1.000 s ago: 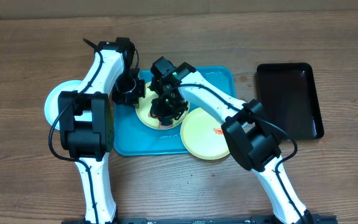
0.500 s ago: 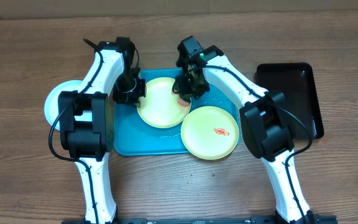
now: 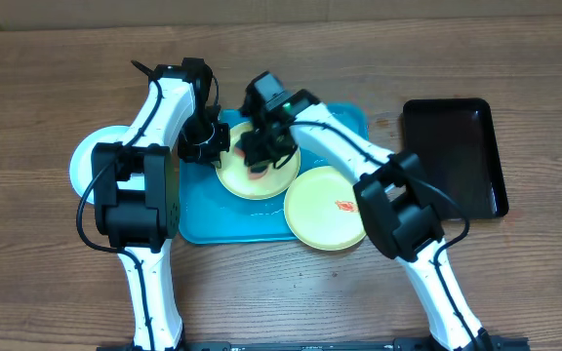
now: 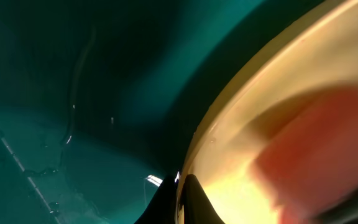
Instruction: Clean dirty plates on tray and stack at the side
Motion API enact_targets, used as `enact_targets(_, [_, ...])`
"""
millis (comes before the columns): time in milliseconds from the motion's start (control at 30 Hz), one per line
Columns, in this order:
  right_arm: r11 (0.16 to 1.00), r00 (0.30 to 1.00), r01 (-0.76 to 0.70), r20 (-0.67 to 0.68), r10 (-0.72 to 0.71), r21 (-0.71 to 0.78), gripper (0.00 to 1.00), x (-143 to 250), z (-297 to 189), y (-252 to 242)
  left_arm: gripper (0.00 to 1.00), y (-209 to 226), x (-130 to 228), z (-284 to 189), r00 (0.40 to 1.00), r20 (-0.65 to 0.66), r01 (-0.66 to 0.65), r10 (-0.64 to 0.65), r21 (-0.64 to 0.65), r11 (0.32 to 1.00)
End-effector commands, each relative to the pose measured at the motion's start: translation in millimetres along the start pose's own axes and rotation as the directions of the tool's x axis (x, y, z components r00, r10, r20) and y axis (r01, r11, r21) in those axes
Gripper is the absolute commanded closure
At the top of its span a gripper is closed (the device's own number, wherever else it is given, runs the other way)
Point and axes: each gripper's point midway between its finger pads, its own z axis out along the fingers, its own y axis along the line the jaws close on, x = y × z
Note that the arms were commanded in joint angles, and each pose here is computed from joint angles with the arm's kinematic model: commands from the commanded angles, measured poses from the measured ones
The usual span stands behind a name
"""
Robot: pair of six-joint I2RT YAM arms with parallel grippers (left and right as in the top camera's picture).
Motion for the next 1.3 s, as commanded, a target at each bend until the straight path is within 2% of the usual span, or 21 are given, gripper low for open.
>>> enact_targets(0, [0.997,0.999,-0.042,-0.017,0.041,-0.059,0.96,0.2,-8.9,-3.3,0.96,-0.8,-5.7,-7.8,0.999,0.037,-0.032,0.033,-0.019,0.999])
enact_targets(167, [0.995,0.992,-0.073,0.103,0.08,-0.074,0.96,-28.1,-77.9,-17.2,0.96,-2.7,-10.9,-50.4,0.987,0.156,-0.045,0.05,-0.035,0.998])
enact_targets(300, [0.994,0.97,-0.081,0.225,0.097,-0.078,0.96,-43.6,-152.6,-25.8,0.96,1.0,-9.2,-92.8,0.963,0.263,-0.043,0.062,-0.079,0.996])
enact_targets(433, [0.992,0.935,-0.098,0.336,0.118,-0.077,0.96,-48.3,-220.2,-36.2,0.96,7.8,-1.9,-134.0,0.931,0.358,-0.025,0.073,-0.136,0.99])
enact_targets(567, [0.988,0.905,-0.138,0.397,0.153,-0.065,0.96,-44.3,-263.4,-53.5,0.96,16.3,11.2,-167.0,0.902,0.422,0.002,0.091,-0.215,0.977])
enact_targets(767, [0.971,0.89,-0.238,0.394,0.231,-0.033,0.96,-31.0,-281.7,-91.4,0.96,31.4,37.4,-202.7,0.873,0.478,0.121,0.101,-0.413,0.903])
enact_targets(867, [0.963,0.887,-0.27,0.384,0.255,-0.016,0.96,-25.3,-283.3,-101.7,0.96,34.6,47.8,-214.4,0.854,0.512,0.213,0.093,-0.507,0.835])
enact_targets(967, [0.958,0.886,-0.286,0.381,0.264,0.001,0.96,-22.6,-283.7,-107.0,0.96,33.8,58.0,-229.2,0.802,0.592,0.351,0.081,-0.576,0.738])
enact_targets(1100, [0.956,0.886,-0.292,0.379,0.266,0.011,0.96,-21.4,-283.4,-108.6,0.96,20.8,68.0,-244.4,0.715,0.692,0.471,0.098,-0.581,0.664])
enact_targets(1167, [0.956,0.887,-0.294,0.376,0.268,0.012,0.96,-20.5,-283.1,-108.9,0.96,11.3,71.5,-249.4,0.674,0.731,0.505,0.11,-0.564,0.653])
enact_targets(1267, [0.955,0.886,-0.298,0.377,0.269,0.018,0.96,-20.1,-283.1,-110.1,0.96,2.1,73.7,-254.4,0.643,0.753,0.519,0.14,-0.562,0.644])
